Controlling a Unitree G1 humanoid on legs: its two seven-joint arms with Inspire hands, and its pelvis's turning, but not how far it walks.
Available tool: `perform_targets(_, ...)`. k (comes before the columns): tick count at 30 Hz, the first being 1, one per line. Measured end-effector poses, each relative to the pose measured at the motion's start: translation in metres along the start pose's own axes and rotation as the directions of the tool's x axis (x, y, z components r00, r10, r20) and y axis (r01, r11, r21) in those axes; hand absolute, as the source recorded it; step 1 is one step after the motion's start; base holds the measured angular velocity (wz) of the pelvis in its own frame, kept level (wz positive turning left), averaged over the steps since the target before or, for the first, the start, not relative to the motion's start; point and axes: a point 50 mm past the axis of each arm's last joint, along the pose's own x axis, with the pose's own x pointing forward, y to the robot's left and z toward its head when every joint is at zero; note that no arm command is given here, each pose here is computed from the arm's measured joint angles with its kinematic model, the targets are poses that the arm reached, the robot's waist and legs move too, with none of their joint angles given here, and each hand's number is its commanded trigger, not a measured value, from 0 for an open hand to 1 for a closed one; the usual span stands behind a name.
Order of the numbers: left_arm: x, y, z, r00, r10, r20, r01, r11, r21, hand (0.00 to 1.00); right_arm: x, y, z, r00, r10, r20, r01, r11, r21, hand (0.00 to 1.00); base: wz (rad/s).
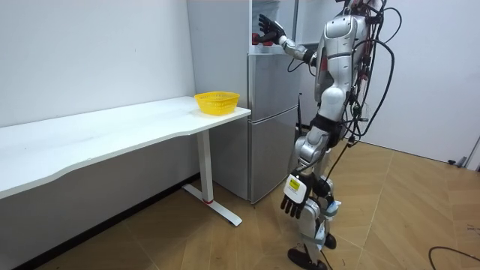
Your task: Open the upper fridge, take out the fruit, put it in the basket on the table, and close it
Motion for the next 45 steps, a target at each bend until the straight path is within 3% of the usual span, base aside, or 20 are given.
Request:
perform_targets(9, 0.000, 0.002, 0.001, 1.000, 0.010, 0.003, -0.010, 1.000, 0.002, 0.00, 0.003, 0.000, -0.019, 0.996, 0.017, -0.084, -0.020, 0.999, -0.026, 0.00, 0.00)
perform_targets(35, 0.000, 0.001, 0.000, 1.000, 0.003, -0.006, -0.003, 1.000, 0.012, 0.00, 0.012, 0.003, -0.020, 0.993, 0.042, -0.106, -0.046, 0.999, -0.027, 0.00, 0.00)
perform_targets(45, -0.002, 0.003, 0.002, 1.000, 0.020, 0.006, -0.020, 1.000, 0.012, 0.00, 0.028, 0.008, -0.022, 0.978, 0.121, -0.171, -0.128, 0.991, -0.028, 0.00, 0.02)
